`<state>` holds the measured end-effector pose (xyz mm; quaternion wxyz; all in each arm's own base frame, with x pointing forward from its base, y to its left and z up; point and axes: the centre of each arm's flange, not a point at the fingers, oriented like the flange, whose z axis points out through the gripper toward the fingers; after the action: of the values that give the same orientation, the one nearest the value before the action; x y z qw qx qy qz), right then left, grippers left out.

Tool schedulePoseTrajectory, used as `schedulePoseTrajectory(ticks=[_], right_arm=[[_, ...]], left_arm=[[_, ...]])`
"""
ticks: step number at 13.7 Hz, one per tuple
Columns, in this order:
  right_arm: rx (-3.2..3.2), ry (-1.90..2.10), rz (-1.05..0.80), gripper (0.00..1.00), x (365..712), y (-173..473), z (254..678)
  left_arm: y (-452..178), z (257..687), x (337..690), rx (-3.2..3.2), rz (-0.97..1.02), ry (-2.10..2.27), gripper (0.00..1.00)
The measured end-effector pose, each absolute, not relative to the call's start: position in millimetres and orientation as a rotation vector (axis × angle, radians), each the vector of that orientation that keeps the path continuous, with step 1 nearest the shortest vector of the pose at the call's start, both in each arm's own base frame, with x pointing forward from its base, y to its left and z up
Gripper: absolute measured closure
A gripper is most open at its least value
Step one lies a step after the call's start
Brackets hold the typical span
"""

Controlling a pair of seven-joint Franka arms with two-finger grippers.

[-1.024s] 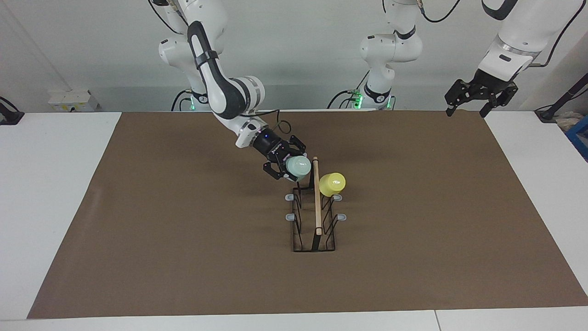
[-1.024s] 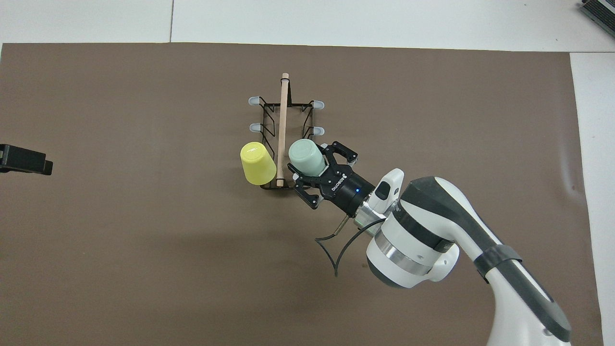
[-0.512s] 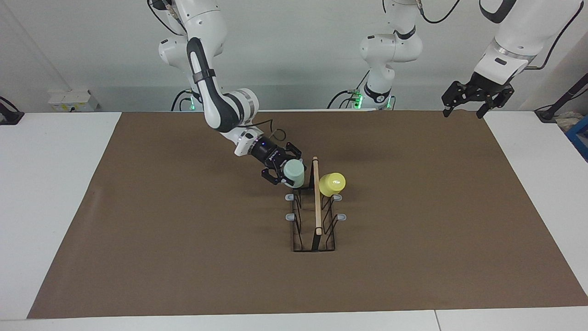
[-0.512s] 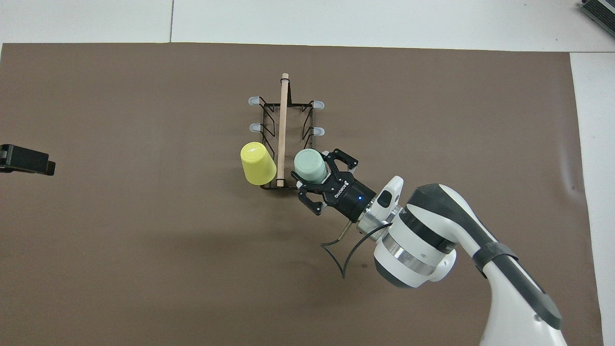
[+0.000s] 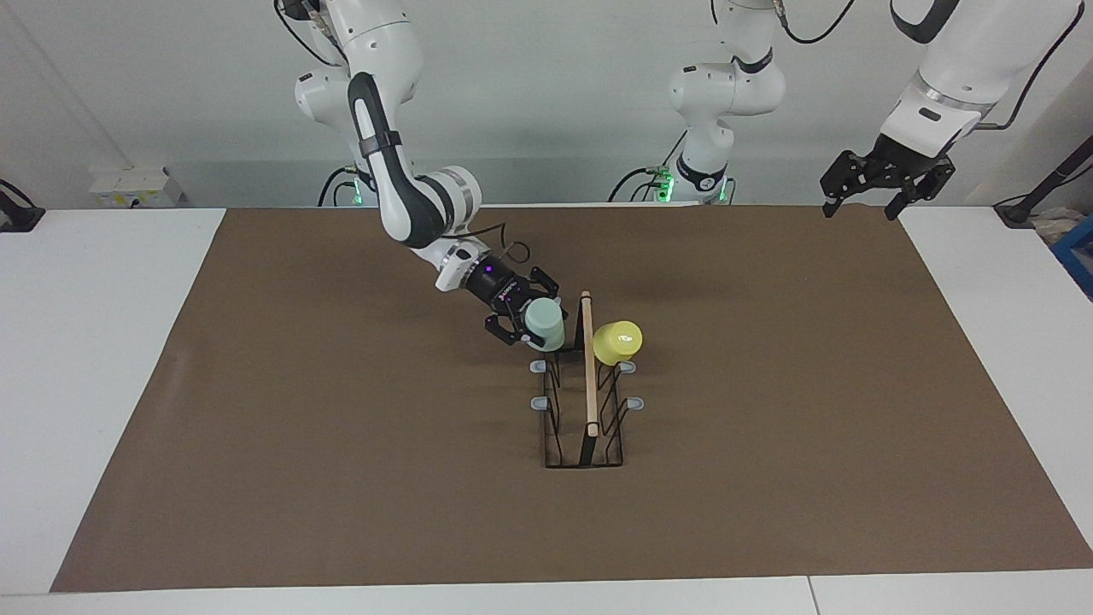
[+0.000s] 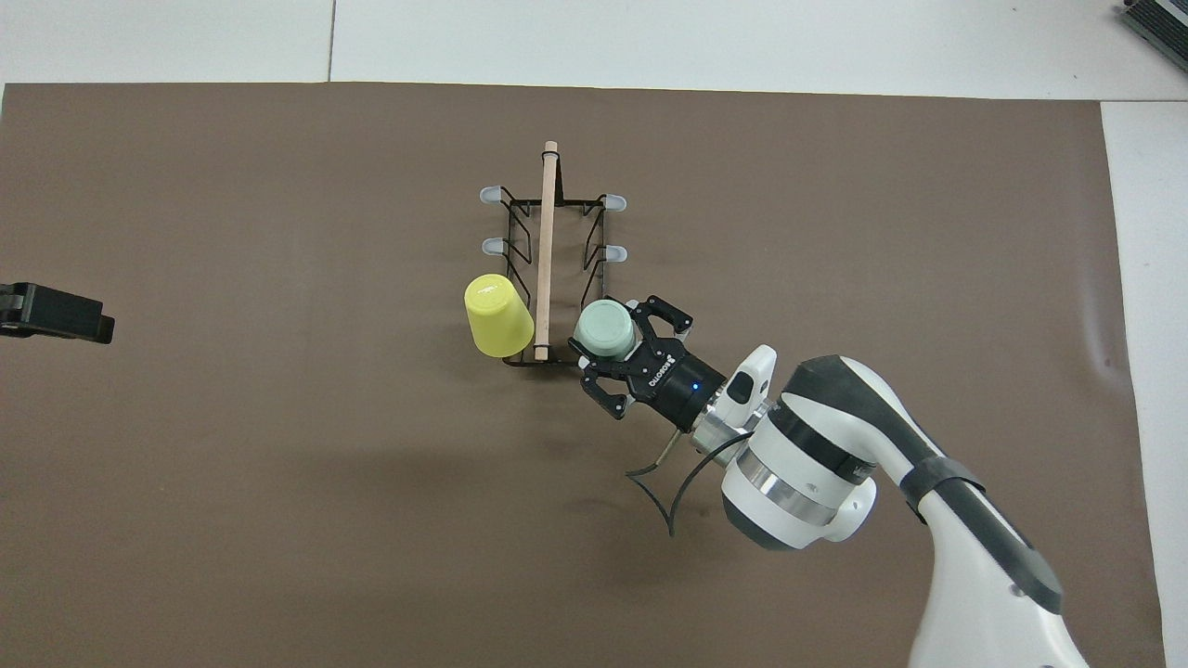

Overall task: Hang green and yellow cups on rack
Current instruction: 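Lower the green cup onto the peg and open the right gripper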

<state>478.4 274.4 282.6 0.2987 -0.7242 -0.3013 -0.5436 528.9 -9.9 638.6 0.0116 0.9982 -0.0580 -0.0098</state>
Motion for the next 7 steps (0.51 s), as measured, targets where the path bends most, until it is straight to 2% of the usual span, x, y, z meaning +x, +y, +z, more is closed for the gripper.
schedulePoseTrajectory(ticks=[1,3,4,7], right_arm=[[-1.926,-0.801,-1.443,0.25,478.3,274.3,282.2],[-1.931,-0.803,-1.437,0.03,477.0,274.1,280.7],[-1.938,-0.804,-1.434,0.0,476.6,273.6,280.3],[-1.997,-0.816,-1.417,0.0,477.7,270.3,282.2]], left_arm=[[-9.9,638.6,528.9,3.113,-0.031,-0.181,0.0],[-9.9,638.6,528.9,3.113,-0.031,-0.181,0.0],[-9.9,638.5,528.9,3.113,-0.031,-0.181,0.0],[-9.9,638.5,528.8,3.113,-0.031,-0.181,0.0]])
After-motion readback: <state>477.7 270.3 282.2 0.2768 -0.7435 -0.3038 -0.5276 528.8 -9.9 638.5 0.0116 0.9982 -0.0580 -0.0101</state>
